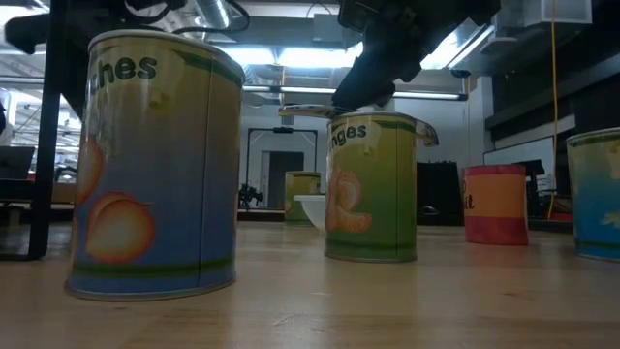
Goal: Pick and place cans onto a shelf
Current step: Put the canned apple on the shelf
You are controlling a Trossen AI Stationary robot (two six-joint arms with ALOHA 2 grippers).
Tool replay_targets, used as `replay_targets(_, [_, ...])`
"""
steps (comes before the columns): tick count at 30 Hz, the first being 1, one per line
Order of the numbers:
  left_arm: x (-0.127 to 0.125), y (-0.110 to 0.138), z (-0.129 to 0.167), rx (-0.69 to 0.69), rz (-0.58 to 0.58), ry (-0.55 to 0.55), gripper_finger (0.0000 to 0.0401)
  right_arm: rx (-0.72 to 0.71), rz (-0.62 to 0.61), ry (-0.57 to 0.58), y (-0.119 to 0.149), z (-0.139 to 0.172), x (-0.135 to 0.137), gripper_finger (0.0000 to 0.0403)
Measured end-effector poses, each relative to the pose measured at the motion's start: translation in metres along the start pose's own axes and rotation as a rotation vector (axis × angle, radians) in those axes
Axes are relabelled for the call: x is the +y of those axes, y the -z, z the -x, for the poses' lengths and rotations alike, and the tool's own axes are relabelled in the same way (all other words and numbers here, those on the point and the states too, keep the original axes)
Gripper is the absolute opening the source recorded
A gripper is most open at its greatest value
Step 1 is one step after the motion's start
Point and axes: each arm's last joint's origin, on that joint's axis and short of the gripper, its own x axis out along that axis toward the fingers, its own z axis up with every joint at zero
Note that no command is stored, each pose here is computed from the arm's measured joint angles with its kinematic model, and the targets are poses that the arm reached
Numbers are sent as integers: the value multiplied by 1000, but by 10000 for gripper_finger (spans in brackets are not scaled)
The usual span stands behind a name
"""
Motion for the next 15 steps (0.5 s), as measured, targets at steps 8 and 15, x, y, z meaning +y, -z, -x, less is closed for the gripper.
replay_targets(8, [1, -1, -1, 2, -83, -42, 103, 0, 2, 0, 0, 0, 0, 142])
replay_targets(15, [-3, -5, -9, 17, -138, -50, 101, 0, 2, 0, 0, 0, 0, 142])
